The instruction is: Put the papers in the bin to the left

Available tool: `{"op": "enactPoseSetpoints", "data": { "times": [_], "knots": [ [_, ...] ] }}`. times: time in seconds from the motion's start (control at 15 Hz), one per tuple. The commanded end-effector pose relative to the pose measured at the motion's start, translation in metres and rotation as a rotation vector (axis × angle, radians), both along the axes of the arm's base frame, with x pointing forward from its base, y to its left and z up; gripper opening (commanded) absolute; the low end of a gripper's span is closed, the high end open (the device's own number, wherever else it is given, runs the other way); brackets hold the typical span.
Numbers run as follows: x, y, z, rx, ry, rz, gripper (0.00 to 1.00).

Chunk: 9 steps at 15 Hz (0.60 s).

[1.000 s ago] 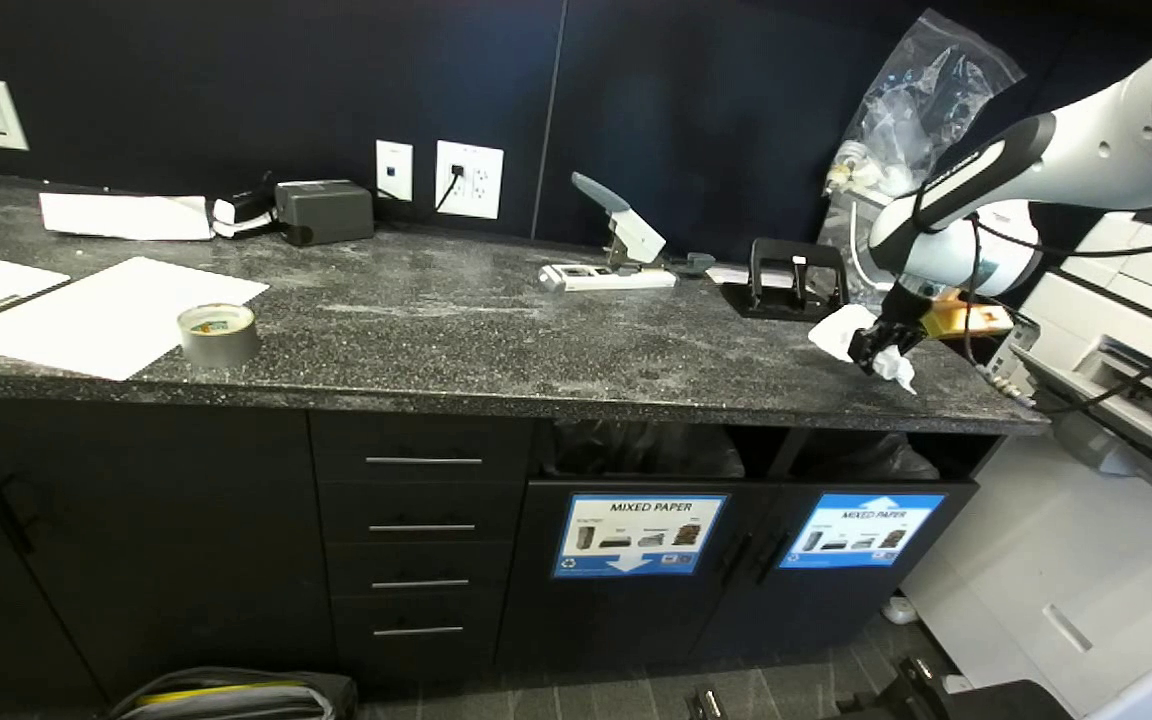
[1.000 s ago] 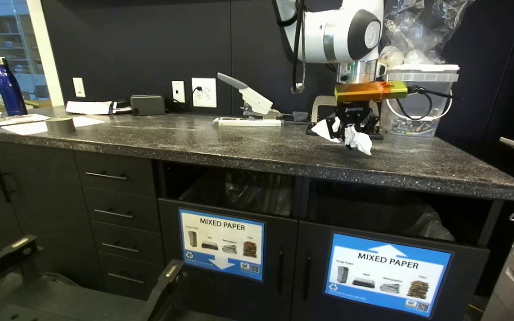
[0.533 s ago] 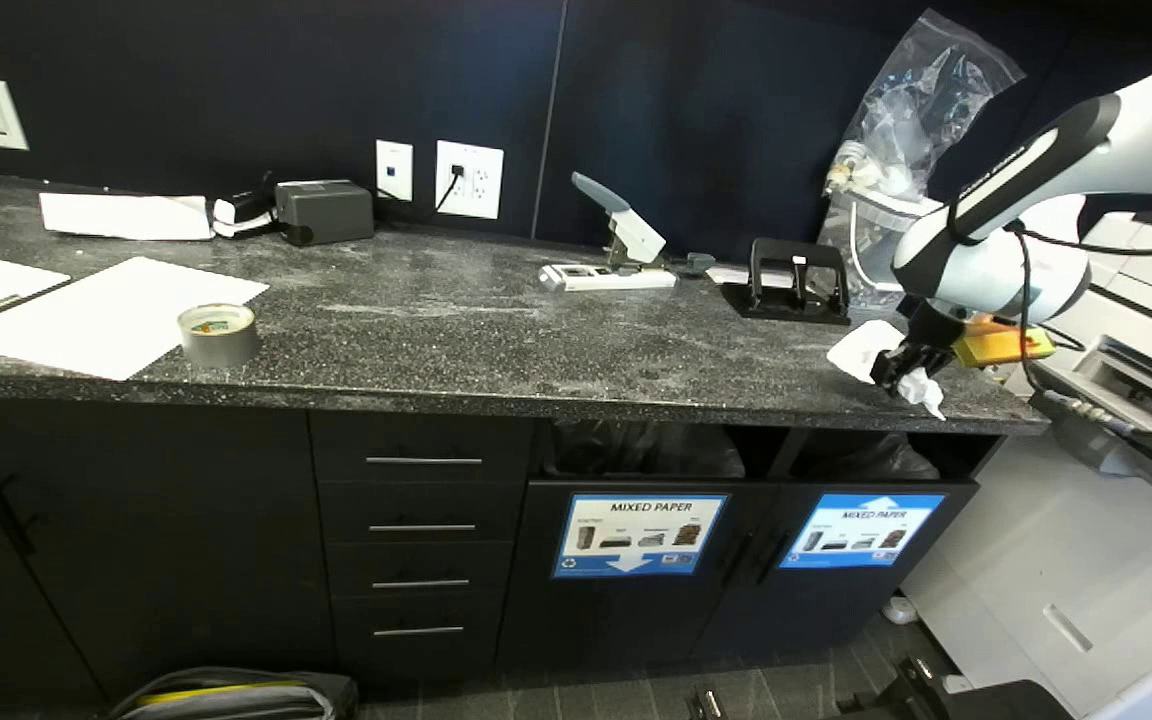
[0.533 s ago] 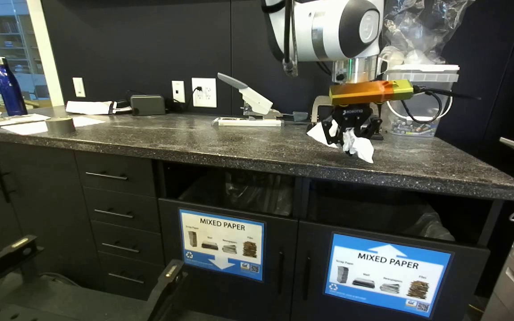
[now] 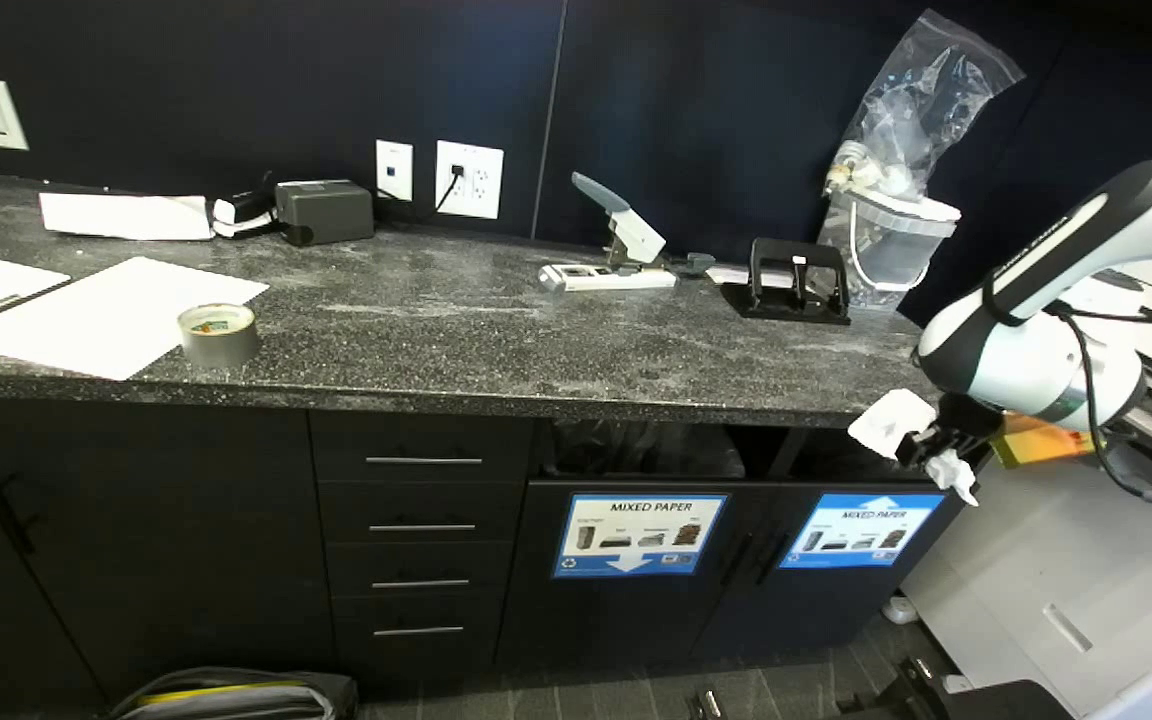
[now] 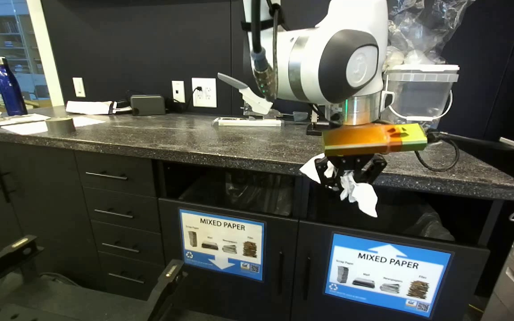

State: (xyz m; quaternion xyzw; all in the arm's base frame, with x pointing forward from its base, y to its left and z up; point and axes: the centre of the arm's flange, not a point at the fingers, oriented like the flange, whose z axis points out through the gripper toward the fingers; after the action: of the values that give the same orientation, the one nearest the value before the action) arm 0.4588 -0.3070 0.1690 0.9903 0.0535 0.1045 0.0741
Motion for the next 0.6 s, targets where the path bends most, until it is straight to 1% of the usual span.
{"op": "enactPoseSetpoints", "data": {
  "times": [0.0, 0.4, 0.53],
  "knots": [
    [-0.014, -0.005, -0.037, 0.006, -0.064, -0.002, 0.06],
    [0.012, -0.014, -0.116, 0.033, -0.115, -0.002, 0.06],
    [0.025, -0.019, -0.134, 0.031, -0.141, 0.001, 0.06]
  ]
}}
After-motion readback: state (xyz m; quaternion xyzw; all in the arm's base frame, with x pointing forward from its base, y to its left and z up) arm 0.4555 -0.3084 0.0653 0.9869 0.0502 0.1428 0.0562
